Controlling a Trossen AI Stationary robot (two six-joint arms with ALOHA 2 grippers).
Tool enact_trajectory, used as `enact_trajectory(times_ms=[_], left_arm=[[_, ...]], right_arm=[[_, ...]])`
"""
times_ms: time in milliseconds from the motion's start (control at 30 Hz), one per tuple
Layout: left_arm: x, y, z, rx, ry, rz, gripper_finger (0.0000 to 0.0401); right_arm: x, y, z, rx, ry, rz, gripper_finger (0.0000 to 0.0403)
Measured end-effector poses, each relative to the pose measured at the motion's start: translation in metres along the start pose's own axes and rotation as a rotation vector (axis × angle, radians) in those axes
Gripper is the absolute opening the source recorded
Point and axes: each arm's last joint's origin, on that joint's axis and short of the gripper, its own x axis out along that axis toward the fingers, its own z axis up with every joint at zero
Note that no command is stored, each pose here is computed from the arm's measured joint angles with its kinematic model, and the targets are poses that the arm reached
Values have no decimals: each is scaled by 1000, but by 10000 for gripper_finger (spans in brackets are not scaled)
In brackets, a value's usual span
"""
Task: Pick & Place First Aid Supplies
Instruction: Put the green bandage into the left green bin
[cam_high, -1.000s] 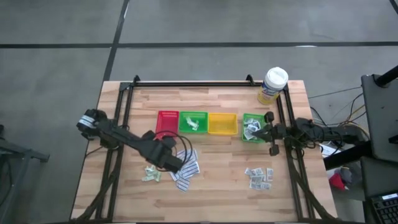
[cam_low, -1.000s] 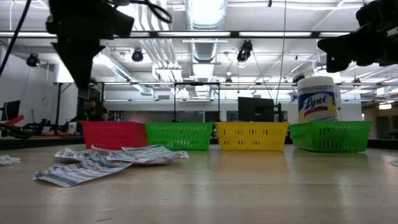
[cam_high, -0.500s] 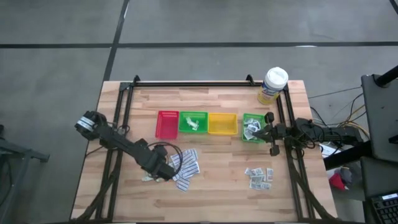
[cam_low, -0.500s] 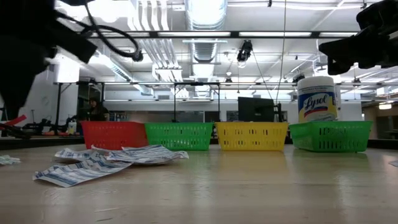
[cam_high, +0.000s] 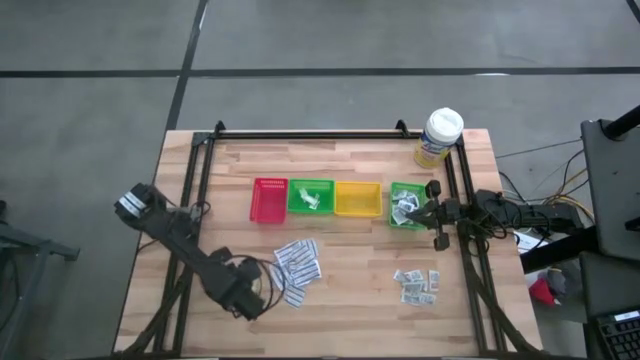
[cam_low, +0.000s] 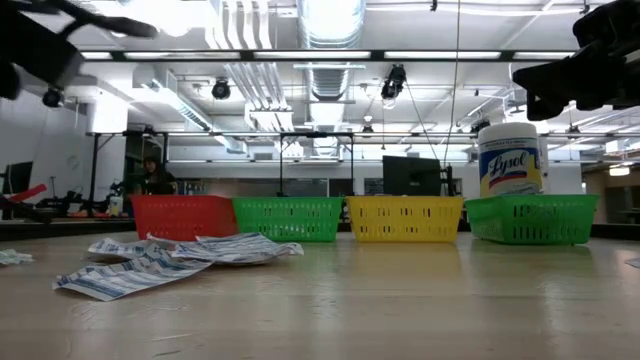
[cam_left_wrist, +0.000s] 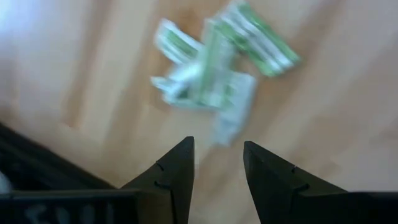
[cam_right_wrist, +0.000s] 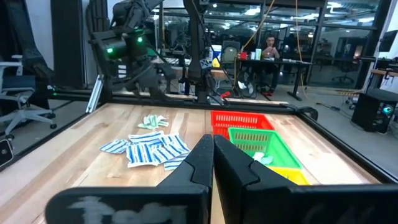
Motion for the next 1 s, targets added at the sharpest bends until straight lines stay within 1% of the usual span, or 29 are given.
enact_trajectory(times_ms=[100, 367, 567, 733, 1000], left_arm=[[0, -7, -8, 15, -3, -45, 142], [8, -6, -21, 57, -44, -1, 142], [21, -1, -22, 56, -38, 26, 142], [31, 1, -22, 56, -39, 23, 142], [34, 2, -22, 59, -46, 19, 142]], right_arm=[[0, 0, 0, 0, 0, 0, 8], [0, 0, 0, 15, 0, 0, 8], [0, 0, 0, 18, 1, 0, 8], [0, 0, 0, 15, 1, 0, 8], [0, 0, 0, 15, 1, 0, 8]])
